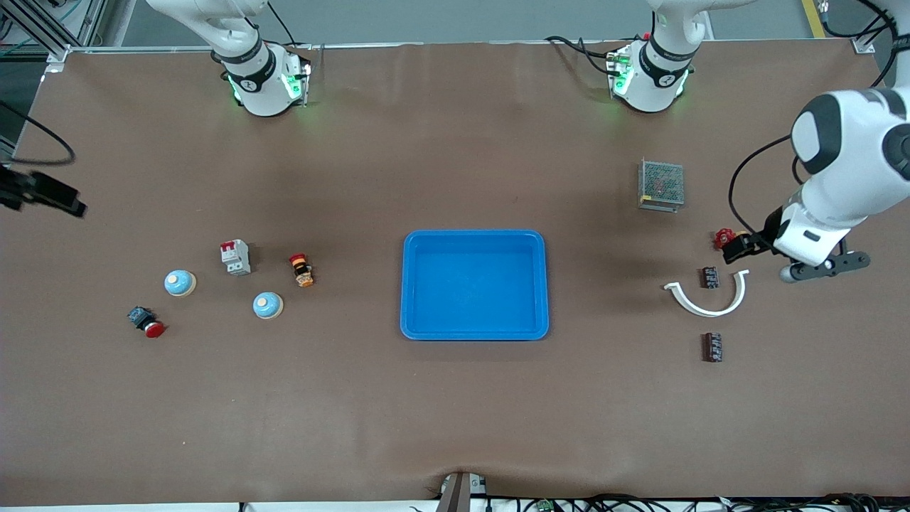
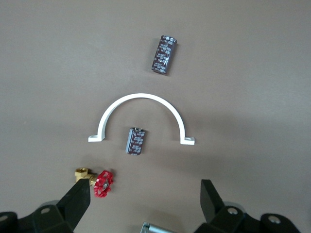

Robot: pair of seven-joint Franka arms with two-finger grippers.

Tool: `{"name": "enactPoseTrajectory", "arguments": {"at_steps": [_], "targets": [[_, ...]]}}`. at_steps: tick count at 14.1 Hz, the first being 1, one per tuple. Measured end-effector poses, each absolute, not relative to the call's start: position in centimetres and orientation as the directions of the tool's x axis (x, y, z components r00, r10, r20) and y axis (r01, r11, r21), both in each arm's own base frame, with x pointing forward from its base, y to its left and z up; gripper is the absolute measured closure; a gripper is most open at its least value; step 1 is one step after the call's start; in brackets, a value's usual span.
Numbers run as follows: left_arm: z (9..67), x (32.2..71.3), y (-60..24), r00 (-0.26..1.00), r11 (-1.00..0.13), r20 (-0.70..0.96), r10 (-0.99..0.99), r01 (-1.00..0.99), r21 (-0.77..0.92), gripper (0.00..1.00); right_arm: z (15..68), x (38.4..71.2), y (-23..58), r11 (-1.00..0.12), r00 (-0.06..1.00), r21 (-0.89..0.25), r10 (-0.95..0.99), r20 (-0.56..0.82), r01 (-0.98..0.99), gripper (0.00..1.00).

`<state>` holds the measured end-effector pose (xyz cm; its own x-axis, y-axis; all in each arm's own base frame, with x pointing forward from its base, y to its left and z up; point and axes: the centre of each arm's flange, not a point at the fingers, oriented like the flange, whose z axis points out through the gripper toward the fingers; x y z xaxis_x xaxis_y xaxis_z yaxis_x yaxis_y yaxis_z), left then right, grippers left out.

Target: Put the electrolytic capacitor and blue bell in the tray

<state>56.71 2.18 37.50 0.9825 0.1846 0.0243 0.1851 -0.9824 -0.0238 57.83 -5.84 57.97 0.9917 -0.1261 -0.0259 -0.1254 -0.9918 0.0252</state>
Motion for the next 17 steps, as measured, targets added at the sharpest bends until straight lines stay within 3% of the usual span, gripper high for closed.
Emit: {"name": "enactPoseTrajectory", "arguments": {"at_steps": [7,12,17], "targets": [[27.6,58.1,6.3,0.968,-0.968,0.001,0.25,0.25,-0.011,0.03,45.3,57.6,-5.7,-0.988,0.988,0.022,-0.153,0.01,-0.153,0.0],[22.2,58.0,6.1,0.968,-0.969,-0.038,0.248,0.248,-0.008,0.11,42.8,57.6,-4.7,-0.989,0.989,0.021,-0.144,0.027,-0.144,0.0],[20.3,57.3,7.3,0.972,-0.974,-0.069,0.227,0.227,-0.008,0.18,38.4,58.5,-3.8,-0.994,0.993,0.042,-0.099,0.071,-0.102,0.0]]}}
